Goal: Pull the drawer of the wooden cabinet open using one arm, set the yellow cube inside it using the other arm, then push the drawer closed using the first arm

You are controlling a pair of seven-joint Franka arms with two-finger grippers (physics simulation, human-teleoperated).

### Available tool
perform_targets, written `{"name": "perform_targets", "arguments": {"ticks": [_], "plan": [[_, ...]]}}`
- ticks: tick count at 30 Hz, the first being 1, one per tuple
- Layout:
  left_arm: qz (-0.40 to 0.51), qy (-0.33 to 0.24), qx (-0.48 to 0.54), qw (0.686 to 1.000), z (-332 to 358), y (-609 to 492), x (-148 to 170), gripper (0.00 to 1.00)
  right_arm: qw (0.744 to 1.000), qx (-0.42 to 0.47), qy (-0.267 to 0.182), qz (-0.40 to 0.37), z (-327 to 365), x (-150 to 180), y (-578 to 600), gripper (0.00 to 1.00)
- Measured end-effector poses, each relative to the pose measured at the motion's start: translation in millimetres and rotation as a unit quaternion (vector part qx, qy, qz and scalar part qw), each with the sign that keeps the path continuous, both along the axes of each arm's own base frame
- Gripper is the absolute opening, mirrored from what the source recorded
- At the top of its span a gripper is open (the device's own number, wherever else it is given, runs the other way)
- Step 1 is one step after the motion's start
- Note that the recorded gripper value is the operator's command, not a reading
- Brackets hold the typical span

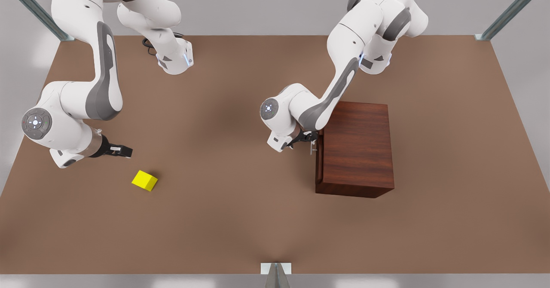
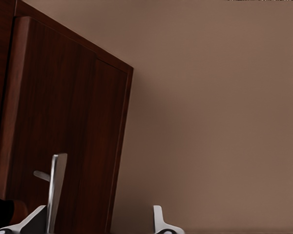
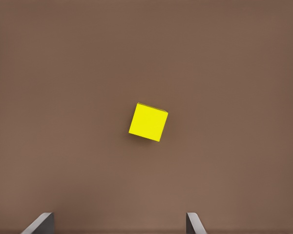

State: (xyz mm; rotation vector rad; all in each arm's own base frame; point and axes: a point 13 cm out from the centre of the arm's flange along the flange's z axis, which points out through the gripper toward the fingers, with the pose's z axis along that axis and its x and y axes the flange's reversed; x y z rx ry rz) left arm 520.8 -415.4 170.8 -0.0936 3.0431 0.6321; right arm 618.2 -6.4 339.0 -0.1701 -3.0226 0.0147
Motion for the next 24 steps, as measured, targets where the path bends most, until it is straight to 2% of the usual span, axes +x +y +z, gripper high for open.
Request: {"name": "perform_targets", "arguments": {"ticks": [24], "plan": [[-0.035, -0.001, -0.040, 0.999, -0.2, -33.2, -0.6, 1.00, 1.000, 0.000, -0.006, 0.000, 2.5, 5.3, -0.9, 1.00]]}}
